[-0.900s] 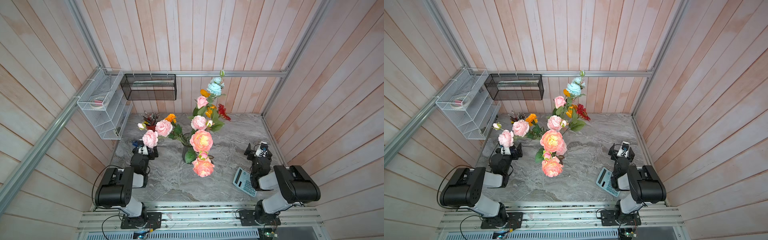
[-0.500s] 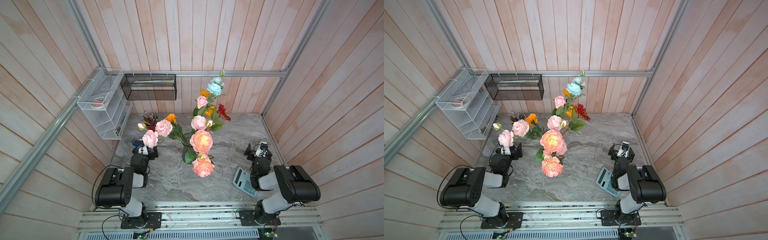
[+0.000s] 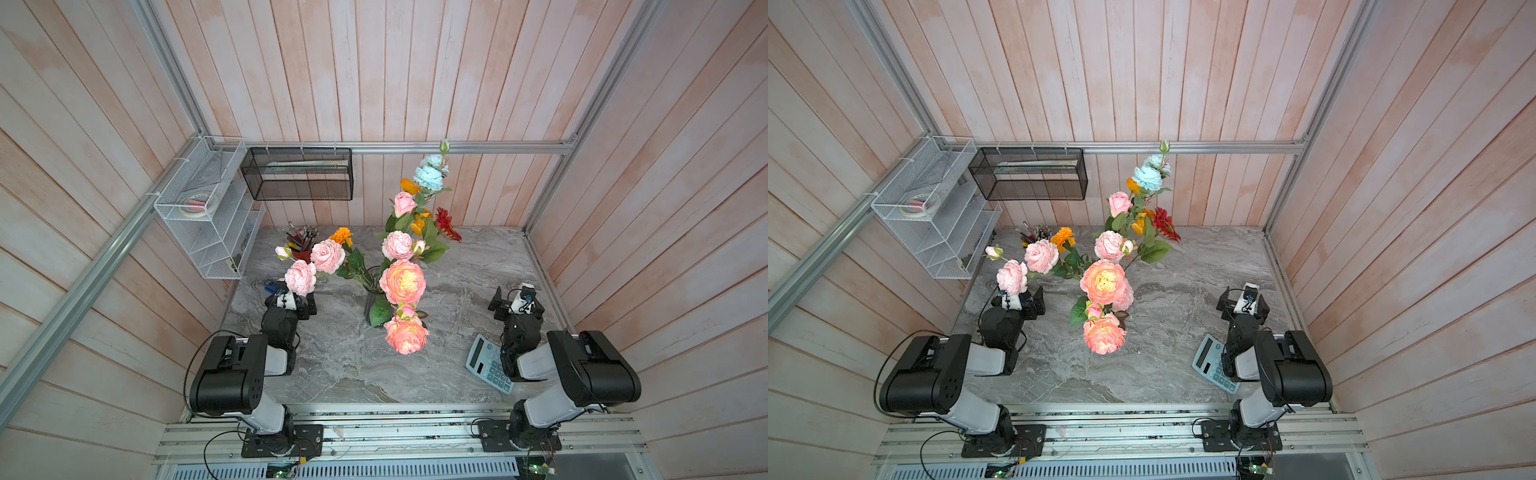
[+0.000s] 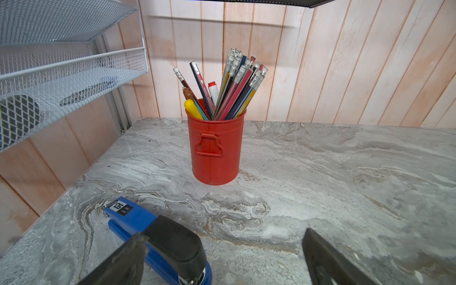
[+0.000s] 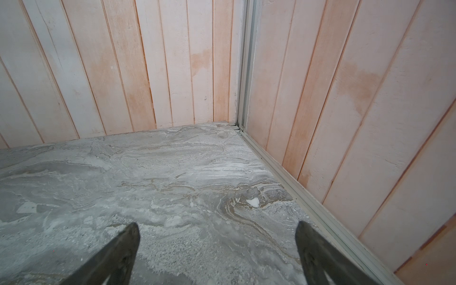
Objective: Pick out pink flowers from the vase
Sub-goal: Pick up the flower from the vase.
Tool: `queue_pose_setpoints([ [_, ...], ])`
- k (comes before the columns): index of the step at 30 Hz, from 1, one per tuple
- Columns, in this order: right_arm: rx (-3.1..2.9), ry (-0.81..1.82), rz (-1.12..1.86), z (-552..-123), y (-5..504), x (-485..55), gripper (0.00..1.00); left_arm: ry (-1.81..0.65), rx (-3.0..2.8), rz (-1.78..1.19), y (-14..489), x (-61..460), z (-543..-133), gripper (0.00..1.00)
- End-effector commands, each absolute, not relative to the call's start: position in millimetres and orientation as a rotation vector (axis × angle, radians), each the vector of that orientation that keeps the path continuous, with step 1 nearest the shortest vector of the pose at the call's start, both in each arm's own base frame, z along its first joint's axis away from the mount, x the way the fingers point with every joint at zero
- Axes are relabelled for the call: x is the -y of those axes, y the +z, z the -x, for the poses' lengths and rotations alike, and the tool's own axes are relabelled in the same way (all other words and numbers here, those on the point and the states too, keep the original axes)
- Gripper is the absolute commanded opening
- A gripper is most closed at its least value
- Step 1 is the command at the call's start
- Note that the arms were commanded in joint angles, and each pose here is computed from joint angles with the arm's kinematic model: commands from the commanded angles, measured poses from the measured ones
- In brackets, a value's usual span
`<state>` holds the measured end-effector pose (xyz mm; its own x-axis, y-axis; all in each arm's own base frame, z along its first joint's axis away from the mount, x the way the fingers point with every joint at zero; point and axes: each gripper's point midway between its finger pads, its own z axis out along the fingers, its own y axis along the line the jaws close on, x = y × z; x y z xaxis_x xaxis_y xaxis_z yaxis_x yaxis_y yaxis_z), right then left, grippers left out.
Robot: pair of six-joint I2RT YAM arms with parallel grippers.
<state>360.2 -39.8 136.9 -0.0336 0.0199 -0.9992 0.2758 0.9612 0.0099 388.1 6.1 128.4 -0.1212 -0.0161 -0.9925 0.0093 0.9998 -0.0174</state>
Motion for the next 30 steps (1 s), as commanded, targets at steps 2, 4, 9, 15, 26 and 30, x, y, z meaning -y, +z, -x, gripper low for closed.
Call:
queue_pose_setpoints([
  [2, -1.599, -0.216, -0.248, -362.3, 135.7, 41.1, 0.98, -0.032, -1.687, 0.002, 130.5, -4.9, -388.2, 1.0],
  [4, -1.599, -0.215, -0.247, -362.4, 135.7, 40.8, 0.98, -0.032, -1.688, 0.001, 130.1, -4.6, -388.3, 1.0],
  [9, -1.602, -0.21, -0.249, -362.8, 135.1, 41.7, 0.98, -0.032, -1.686, 0.001, 130.5, -4.7, -388.0, 1.0],
  [15, -1.57, -0.22, -0.225, -356.5, 148.9, 36.0, 0.98, 0.006, -1.619, 0.071, 144.2, -16.0, -373.3, 1.0],
  [26, -1.72, -0.012, -0.006, -377.7, 194.8, -38.0, 0.98, -0.112, -1.547, 0.098, 198.3, -3.3, -346.1, 0.92],
  [30, -1.698, 0.19, 0.037, -361.8, 206.7, -66.3, 0.98, -0.202, -1.514, 0.001, 205.1, 31.8, -333.6, 0.81],
])
